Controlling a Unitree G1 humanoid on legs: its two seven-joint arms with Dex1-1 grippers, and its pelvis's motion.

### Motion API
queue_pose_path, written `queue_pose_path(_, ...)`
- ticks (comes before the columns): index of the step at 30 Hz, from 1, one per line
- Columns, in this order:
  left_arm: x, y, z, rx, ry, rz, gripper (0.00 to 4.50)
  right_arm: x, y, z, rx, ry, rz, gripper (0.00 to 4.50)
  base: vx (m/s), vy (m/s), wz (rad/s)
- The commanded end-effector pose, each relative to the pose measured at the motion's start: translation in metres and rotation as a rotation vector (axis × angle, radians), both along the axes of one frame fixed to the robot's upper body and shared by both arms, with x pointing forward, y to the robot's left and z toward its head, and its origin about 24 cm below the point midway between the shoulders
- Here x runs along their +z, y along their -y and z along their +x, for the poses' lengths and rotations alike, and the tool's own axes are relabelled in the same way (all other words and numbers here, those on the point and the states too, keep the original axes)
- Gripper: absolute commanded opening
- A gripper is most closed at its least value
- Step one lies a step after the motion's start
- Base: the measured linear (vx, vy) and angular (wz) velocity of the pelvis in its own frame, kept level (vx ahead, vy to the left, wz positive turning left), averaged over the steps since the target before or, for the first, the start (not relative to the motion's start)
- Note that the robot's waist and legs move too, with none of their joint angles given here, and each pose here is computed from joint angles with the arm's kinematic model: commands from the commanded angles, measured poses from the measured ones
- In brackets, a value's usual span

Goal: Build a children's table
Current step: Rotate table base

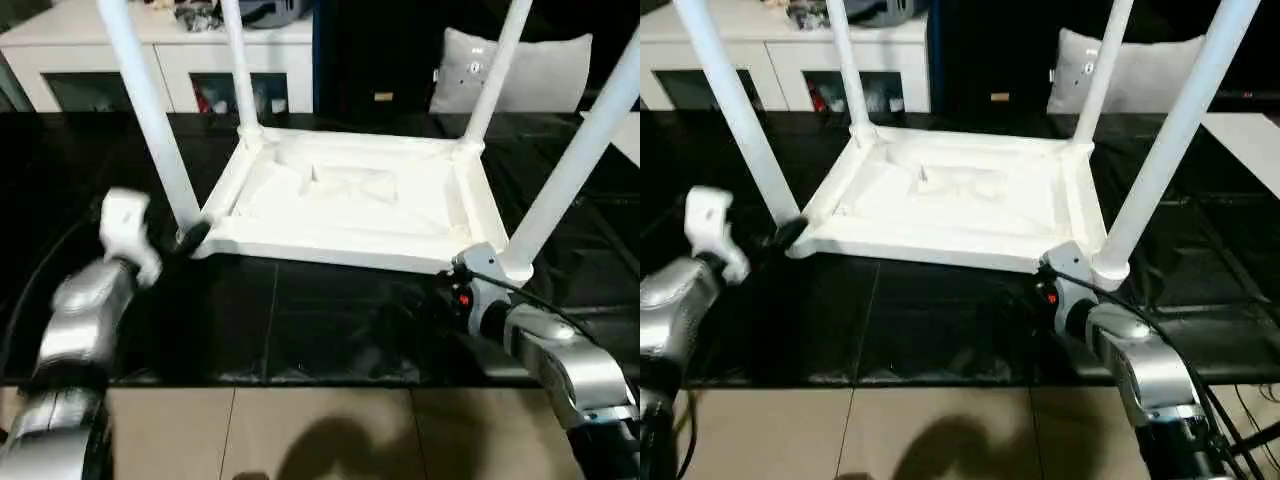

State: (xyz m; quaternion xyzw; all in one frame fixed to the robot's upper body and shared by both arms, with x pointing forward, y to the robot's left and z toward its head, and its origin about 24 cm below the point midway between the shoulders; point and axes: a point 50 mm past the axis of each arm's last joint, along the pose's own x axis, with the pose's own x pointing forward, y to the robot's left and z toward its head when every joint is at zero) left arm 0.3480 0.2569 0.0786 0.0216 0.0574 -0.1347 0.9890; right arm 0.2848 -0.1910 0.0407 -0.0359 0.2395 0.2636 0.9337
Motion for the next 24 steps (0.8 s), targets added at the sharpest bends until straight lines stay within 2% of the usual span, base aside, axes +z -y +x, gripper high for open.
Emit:
queue_pose_path(1,0.003,0.009,0.012,-0.006,-0.023,0.036,4.49,0.003,-0.003,0.005,0.004,0.011,-0.006,4.5,0.0,0.0,0.0)
queue_pose_path(6,0.006,0.013,0.02,-0.025,-0.05,0.016,4.49,0.002,-0.006,0.006,0.006,0.004,0.004,4.5,0.0,0.0,0.0)
queue_pose_path(9,0.003,0.022,0.022,-0.141,-0.097,-0.027,4.49,-0.003,-0.001,0.007,-0.013,-0.009,-0.002,4.5,0.0,0.0,0.0)
queue_pose_path(11,0.003,0.022,0.022,-0.145,-0.098,-0.028,4.49,-0.003,-0.001,0.007,-0.013,-0.009,-0.002,4.5,0.0,0.0,0.0)
queue_pose_path(12,0.0,0.028,0.018,-0.274,-0.134,-0.068,4.49,-0.007,0.003,0.008,-0.032,-0.022,-0.015,4.5,0.0,0.0,0.0)
queue_pose_path(13,0.0,0.028,0.018,-0.274,-0.134,-0.068,4.49,-0.007,0.003,0.008,-0.032,-0.022,-0.015,4.5,0.0,0.0,0.0)
queue_pose_path(15,-0.004,0.04,0.005,-0.575,-0.221,-0.151,4.49,-0.014,0.014,0.007,-0.077,-0.049,-0.035,4.5,0.0,0.0,0.0)
queue_pose_path(16,-0.003,0.043,0.001,-0.655,-0.248,-0.183,4.49,-0.016,0.017,0.007,-0.092,-0.056,-0.044,4.5,0.0,0.0,0.0)
queue_pose_path(18,-0.003,0.046,-0.003,-0.714,-0.268,-0.211,4.49,-0.017,0.02,0.007,-0.105,-0.061,-0.053,4.5,0.0,0.0,0.0)
queue_pose_path(20,-0.001,0.053,-0.004,-0.775,-0.267,-0.237,4.49,-0.021,0.031,0.007,-0.162,-0.07,-0.081,4.5,0.0,0.0,0.0)
queue_pose_path(24,-0.001,0.067,-0.002,-0.808,-0.223,-0.178,4.49,-0.024,0.046,0.01,-0.244,-0.074,-0.135,4.5,0.0,0.0,0.0)
